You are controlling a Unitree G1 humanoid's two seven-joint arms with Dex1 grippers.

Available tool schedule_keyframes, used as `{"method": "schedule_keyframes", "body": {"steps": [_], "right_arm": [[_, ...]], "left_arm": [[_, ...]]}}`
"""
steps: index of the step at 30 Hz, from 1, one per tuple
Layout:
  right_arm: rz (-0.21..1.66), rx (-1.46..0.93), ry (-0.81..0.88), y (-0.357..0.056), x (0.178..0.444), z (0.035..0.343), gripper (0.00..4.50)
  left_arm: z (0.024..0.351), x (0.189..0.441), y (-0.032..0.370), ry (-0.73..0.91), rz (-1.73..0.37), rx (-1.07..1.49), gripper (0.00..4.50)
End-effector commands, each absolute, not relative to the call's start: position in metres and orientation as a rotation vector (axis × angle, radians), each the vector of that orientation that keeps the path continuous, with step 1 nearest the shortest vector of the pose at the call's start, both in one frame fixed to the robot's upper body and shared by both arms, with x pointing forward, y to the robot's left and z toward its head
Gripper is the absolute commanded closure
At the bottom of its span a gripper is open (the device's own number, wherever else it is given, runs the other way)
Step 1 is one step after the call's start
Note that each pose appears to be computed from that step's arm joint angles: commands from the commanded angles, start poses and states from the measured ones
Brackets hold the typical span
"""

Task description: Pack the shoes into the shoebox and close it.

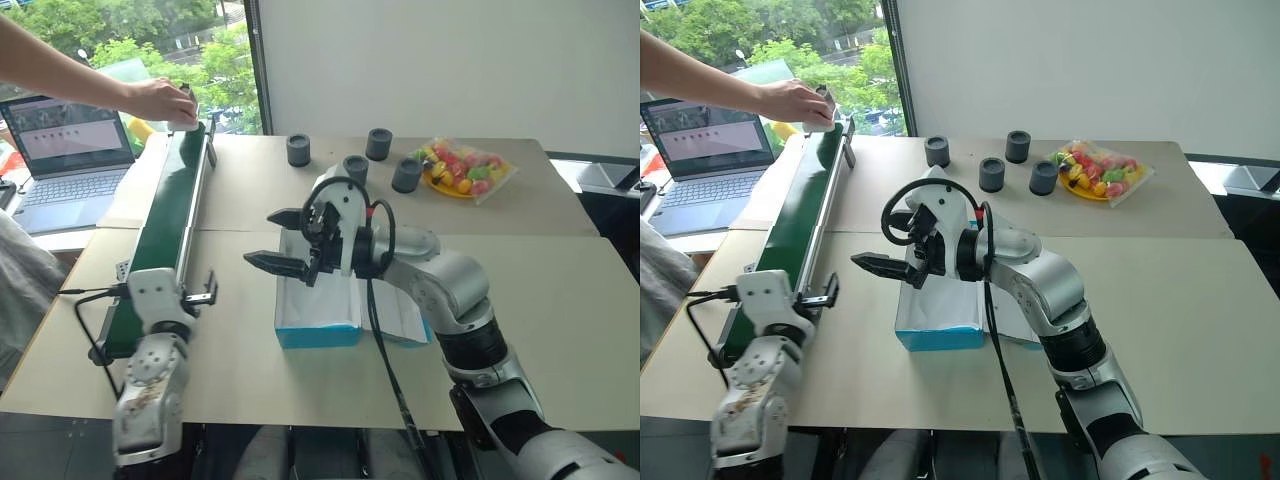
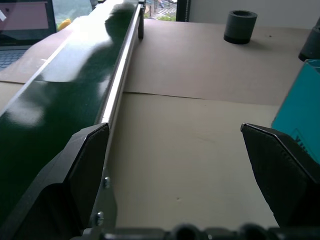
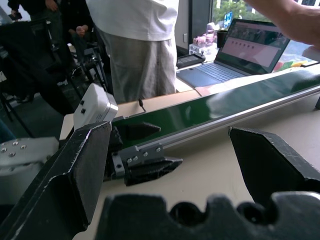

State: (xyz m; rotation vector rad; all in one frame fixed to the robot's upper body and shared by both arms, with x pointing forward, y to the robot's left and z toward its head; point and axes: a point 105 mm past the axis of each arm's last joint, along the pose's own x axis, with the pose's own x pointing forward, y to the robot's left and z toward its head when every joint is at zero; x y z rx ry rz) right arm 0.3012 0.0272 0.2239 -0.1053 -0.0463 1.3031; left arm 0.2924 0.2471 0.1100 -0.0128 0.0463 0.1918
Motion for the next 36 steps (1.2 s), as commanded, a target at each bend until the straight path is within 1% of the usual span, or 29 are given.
{"method": "schedule_keyframes", "body": {"steps": [1, 4, 5, 7, 9, 12, 16, 20, 23, 28, 36], "right_arm": [[1.329, -0.101, -0.074, 0.028, 0.296, 0.232, 0.07], [1.292, -0.110, -0.045, 0.031, 0.301, 0.220, 0.07], [1.272, -0.108, -0.034, 0.031, 0.303, 0.215, 0.07], [1.194, -0.143, 0.005, 0.032, 0.313, 0.199, 0.07], [1.144, -0.156, 0.001, 0.031, 0.316, 0.192, 0.07], [1.095, -0.247, 0.000, 0.028, 0.318, 0.178, 0.07], [1.099, -0.162, -0.025, 0.028, 0.314, 0.186, 0.07], [1.074, -0.242, -0.038, 0.027, 0.318, 0.183, 0.07], [1.062, -0.240, -0.040, 0.026, 0.319, 0.182, 0.07], [1.053, -0.254, -0.049, 0.027, 0.321, 0.181, 0.07], [1.053, -0.235, -0.072, 0.028, 0.321, 0.185, 0.07]], "left_arm": [[0.133, 0.280, 0.277, 0.030, 0.250, 0.005, 0.00], [0.135, 0.276, 0.295, 0.089, 0.281, 0.060, 0.00], [0.139, 0.275, 0.298, 0.085, 0.283, 0.060, 0.00], [0.136, 0.274, 0.311, 0.132, 0.332, 0.002, 0.00], [0.135, 0.276, 0.311, 0.155, 0.319, 0.003, 0.00], [0.127, 0.278, 0.310, 0.204, 0.304, 0.002, 0.00], [0.125, 0.283, 0.301, 0.242, 0.258, -0.014, 0.00], [0.126, 0.290, 0.302, 0.256, 0.271, -0.043, 0.00], [0.122, 0.294, 0.303, 0.280, 0.269, -0.035, 0.00], [0.124, 0.298, 0.308, 0.272, 0.282, -0.040, 0.00], [0.126, 0.300, 0.311, 0.273, 0.296, 0.023, 0.00]]}}
